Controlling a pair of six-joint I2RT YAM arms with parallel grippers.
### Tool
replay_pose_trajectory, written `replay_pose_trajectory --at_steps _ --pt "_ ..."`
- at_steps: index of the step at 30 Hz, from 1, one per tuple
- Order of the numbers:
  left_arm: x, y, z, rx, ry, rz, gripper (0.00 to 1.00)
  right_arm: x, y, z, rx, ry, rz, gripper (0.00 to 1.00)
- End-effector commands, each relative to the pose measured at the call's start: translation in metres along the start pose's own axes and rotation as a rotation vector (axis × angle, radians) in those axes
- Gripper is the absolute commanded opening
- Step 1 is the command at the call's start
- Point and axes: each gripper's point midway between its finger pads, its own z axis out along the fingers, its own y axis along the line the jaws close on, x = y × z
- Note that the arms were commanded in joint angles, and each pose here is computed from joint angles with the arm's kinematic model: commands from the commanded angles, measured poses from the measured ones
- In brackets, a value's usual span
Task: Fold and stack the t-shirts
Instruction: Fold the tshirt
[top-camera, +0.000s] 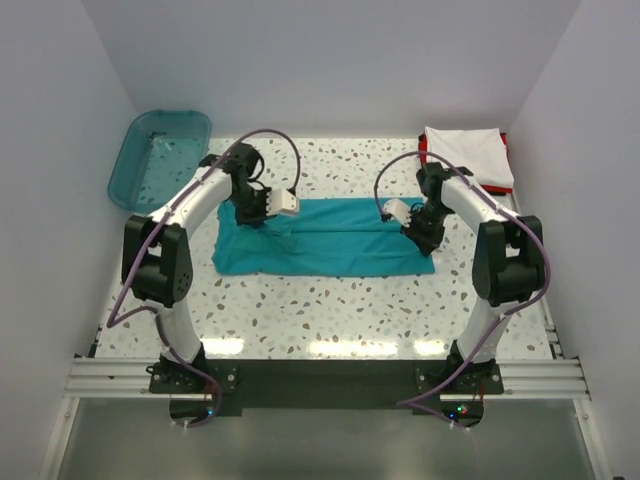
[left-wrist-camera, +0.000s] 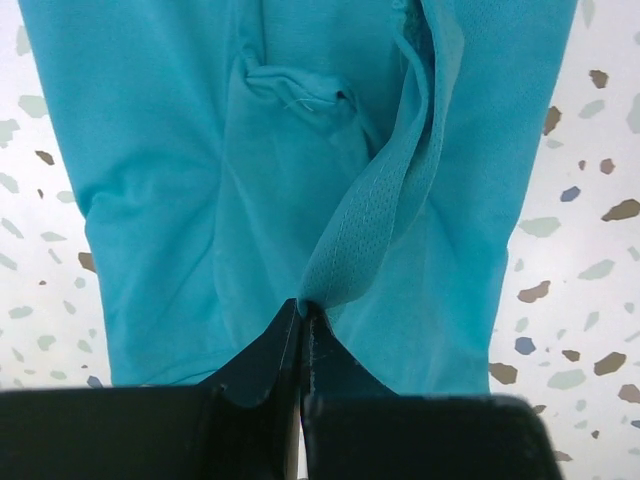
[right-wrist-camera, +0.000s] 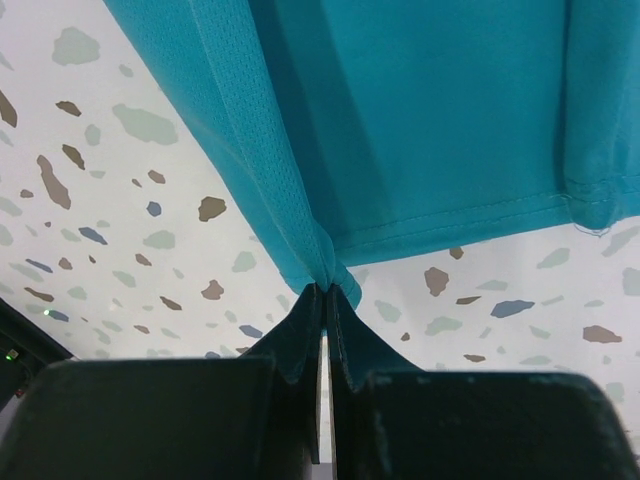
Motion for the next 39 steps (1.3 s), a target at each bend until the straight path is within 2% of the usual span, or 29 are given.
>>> replay_pose_trajectory --at_steps 1,10,22,39 --pt "-0.001 0.015 -0.007 -0.015 -0.020 0.035 0.00 -0.005 -0.011 -0.011 0.021 -0.024 -0.020 0.00" --pt "-0.003 0.036 -0.012 -0.026 -0.045 0.039 0.00 -0.014 -0.028 -0.017 0.054 -0.044 -0.018 0.00" --pt "0.016 0.043 -0.002 -0.020 -0.036 0.013 0.00 -0.022 -0.049 -0.008 0.059 -0.029 0.006 0.00" --pt "0.019 0.064 0.013 -0.051 -0.042 -0.010 0.00 -0.019 -0.056 0.002 0.057 0.002 0.033 0.00"
